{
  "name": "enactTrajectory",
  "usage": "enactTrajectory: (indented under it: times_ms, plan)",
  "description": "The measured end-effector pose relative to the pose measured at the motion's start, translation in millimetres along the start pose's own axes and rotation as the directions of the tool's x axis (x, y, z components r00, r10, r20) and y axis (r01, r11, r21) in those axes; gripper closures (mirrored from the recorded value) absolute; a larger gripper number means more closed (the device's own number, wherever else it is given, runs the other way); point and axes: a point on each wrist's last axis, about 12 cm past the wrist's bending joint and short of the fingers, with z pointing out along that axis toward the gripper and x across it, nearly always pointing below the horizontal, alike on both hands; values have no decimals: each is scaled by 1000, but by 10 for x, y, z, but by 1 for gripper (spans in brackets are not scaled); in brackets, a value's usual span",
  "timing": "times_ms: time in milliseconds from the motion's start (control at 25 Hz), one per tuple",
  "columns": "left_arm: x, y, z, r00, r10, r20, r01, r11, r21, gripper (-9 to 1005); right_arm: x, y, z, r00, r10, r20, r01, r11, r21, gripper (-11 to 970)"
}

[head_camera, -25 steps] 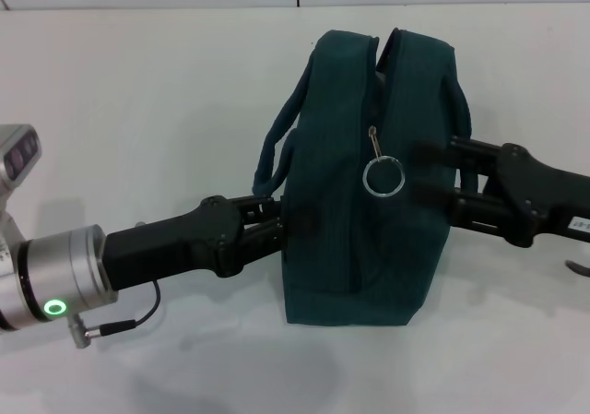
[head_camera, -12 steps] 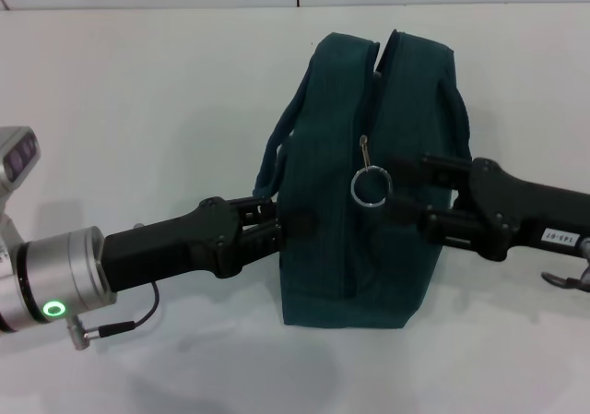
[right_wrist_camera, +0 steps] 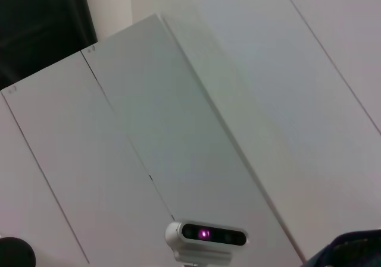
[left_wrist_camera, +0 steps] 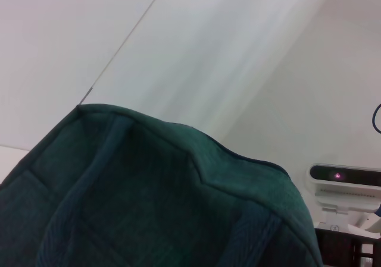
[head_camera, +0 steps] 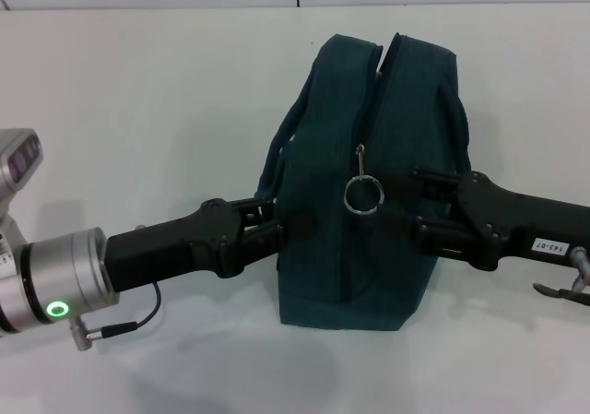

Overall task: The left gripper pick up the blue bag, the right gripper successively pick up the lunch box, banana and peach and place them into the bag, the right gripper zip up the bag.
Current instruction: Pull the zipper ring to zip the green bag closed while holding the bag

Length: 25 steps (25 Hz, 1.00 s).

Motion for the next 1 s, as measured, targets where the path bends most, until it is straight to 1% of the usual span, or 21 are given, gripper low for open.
enactTrajectory:
  times_ms: [320,1000]
  plan:
    - [0,-5,12,1000,-1,0,1,1000,6,679,43,-15,6,999,42,-1,-42,999,13,355]
    - [19,-15,13,1000,-12,2,12,1000,11,677,99,29,30,996,90,-28,-90,996,-18,434]
